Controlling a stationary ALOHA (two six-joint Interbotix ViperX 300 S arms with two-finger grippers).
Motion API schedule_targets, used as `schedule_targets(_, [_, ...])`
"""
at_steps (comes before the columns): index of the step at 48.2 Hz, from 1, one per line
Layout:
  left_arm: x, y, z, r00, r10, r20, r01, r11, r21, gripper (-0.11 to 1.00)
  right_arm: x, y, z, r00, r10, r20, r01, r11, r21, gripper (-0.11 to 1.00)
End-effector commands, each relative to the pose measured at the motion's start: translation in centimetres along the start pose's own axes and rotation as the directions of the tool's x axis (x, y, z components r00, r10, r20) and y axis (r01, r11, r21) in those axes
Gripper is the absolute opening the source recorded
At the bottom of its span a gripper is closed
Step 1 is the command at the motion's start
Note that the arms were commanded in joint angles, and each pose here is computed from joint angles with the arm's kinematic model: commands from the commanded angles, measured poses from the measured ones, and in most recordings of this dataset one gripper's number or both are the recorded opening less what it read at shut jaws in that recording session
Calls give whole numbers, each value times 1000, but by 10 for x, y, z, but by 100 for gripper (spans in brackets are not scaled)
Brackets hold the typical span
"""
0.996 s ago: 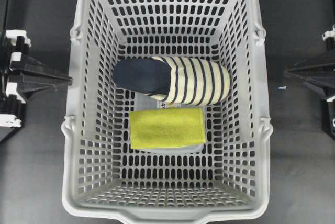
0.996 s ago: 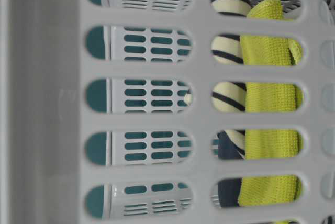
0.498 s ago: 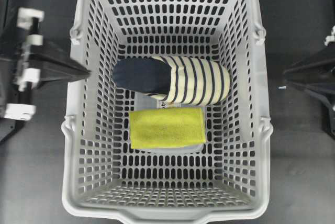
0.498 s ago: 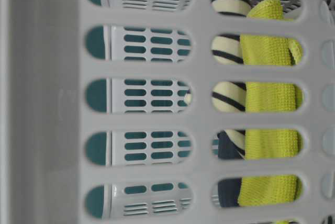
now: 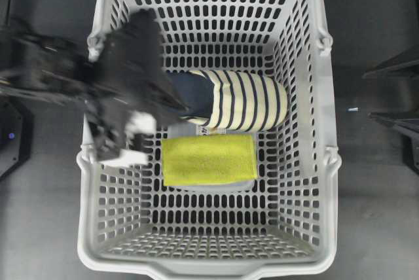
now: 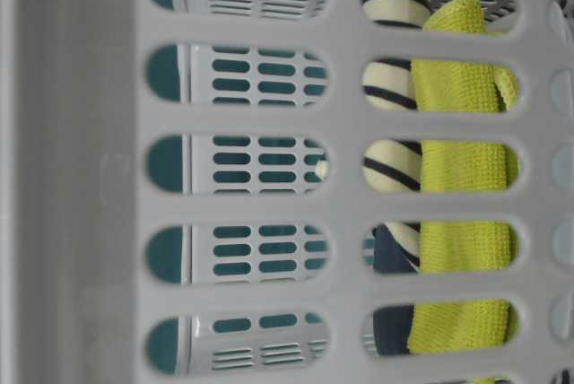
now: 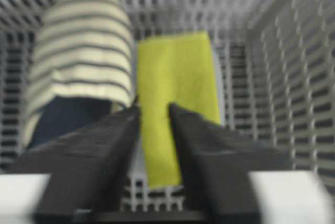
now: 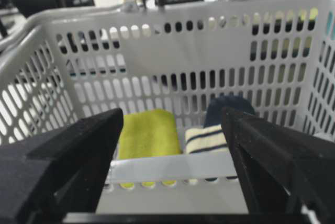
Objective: Pick up the yellow cloth from the shopping basket with the left arm.
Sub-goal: 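Move the left gripper into the basket and lower it onto the yellow cloth, then close the left gripper on the yellow cloth's edge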
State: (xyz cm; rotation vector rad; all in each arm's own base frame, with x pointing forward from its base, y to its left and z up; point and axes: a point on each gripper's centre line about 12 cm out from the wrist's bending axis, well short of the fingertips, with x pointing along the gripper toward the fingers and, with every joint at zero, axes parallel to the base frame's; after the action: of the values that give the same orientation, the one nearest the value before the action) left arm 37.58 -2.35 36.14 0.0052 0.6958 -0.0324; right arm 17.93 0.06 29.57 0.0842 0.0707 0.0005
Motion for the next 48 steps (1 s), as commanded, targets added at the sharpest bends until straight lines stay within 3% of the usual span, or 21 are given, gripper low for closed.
schedule_targets(1, [12,-7,12,998,-4,-70,5,1000,11,46,-2,1,6,1000,3,21,-3,1000,-5,73])
schedule_targets(6, [40,-12,14,984,-3,-178,8,1000,26,77,-3,1,7,1000,4,30,-4,1000,-6,73])
schedule_targets(11, [69,-15,9,970,-1,-244,9,999,31,90,-5,1,8,999,5,37,-4,1000,-9,73])
schedule_targets(15, [93,-16,0,956,1,-292,4,1000,17,89,-5,1,7,999,5,37,-4,1000,-11,73])
schedule_targets(25, [126,-23,-22,928,0,-372,12,1000,28,89,-6,1,3,1000,5,29,-5,1000,-8,73])
schedule_targets(36, [156,-19,-63,885,10,-466,4,1000,29,89,-6,1,1,1000,7,26,-6,1000,-10,73])
schedule_targets(48, [163,-20,-76,883,9,-469,13,999,44,89,-6,1,-1,1000,6,21,-6,1000,-10,72])
